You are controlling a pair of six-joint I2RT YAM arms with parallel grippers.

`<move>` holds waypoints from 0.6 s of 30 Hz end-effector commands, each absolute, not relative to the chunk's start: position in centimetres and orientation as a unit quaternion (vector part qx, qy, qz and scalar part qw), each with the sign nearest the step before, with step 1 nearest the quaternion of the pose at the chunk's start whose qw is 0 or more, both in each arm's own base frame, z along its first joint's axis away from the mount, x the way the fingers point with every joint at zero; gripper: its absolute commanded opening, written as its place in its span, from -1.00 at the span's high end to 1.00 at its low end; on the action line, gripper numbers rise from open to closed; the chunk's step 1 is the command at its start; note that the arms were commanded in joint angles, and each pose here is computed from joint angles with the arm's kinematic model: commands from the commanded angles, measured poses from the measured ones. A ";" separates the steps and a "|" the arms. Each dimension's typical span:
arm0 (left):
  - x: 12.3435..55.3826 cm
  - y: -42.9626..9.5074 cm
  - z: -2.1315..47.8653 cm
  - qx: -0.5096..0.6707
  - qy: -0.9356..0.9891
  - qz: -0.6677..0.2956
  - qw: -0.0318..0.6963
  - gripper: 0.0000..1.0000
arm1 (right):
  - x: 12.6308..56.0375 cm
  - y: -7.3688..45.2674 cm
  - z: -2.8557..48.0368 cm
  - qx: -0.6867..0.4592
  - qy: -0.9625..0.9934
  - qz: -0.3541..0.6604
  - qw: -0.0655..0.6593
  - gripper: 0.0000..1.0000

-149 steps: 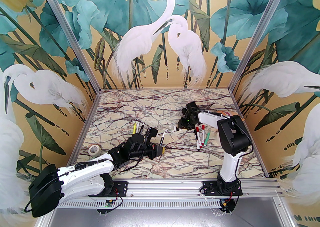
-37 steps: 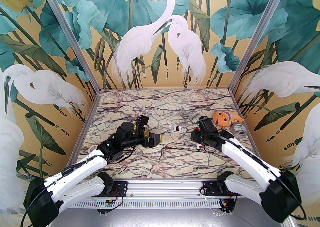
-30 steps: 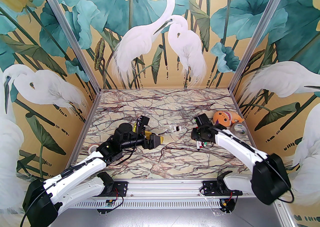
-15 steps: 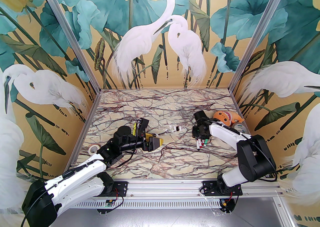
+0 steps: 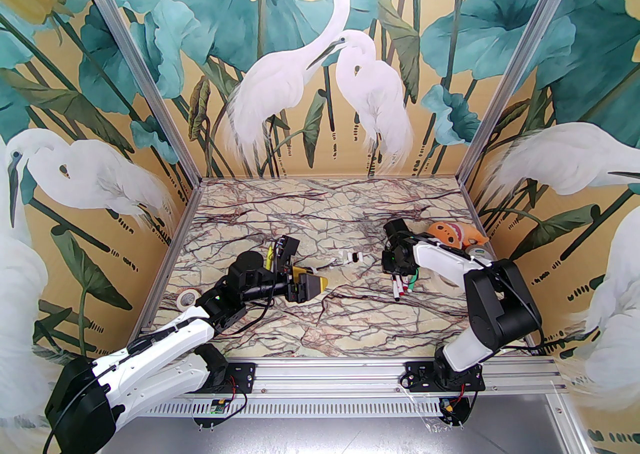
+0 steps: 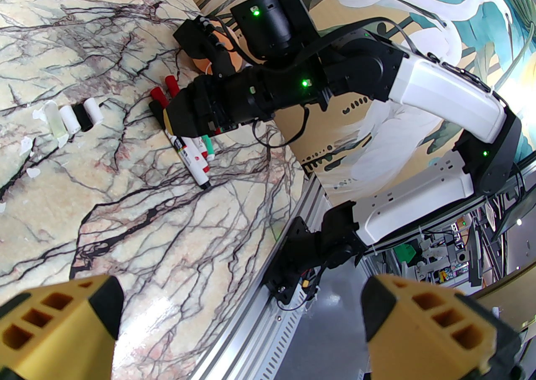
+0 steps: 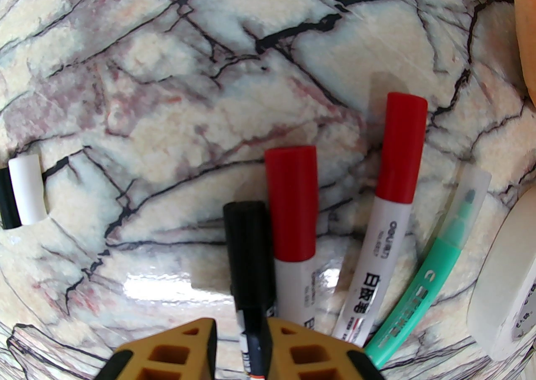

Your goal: Open the pen caps

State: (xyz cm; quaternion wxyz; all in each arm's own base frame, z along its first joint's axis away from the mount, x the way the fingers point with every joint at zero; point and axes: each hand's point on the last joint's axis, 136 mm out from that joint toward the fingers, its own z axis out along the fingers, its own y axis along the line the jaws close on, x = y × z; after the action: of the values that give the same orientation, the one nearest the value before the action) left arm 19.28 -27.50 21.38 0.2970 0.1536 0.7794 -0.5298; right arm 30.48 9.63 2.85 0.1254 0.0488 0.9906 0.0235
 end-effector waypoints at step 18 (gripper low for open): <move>19.3 -28.2 21.5 0.163 0.776 -0.539 0.282 -0.99 | 31.7 11.8 1.9 0.017 0.993 0.018 0.117 0.42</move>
State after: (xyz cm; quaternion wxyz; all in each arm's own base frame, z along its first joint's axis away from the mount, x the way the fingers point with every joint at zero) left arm 19.32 -27.87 20.30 0.2787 0.1543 0.7879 -0.5270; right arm 30.99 11.05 1.94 0.1136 0.0248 0.9930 0.0187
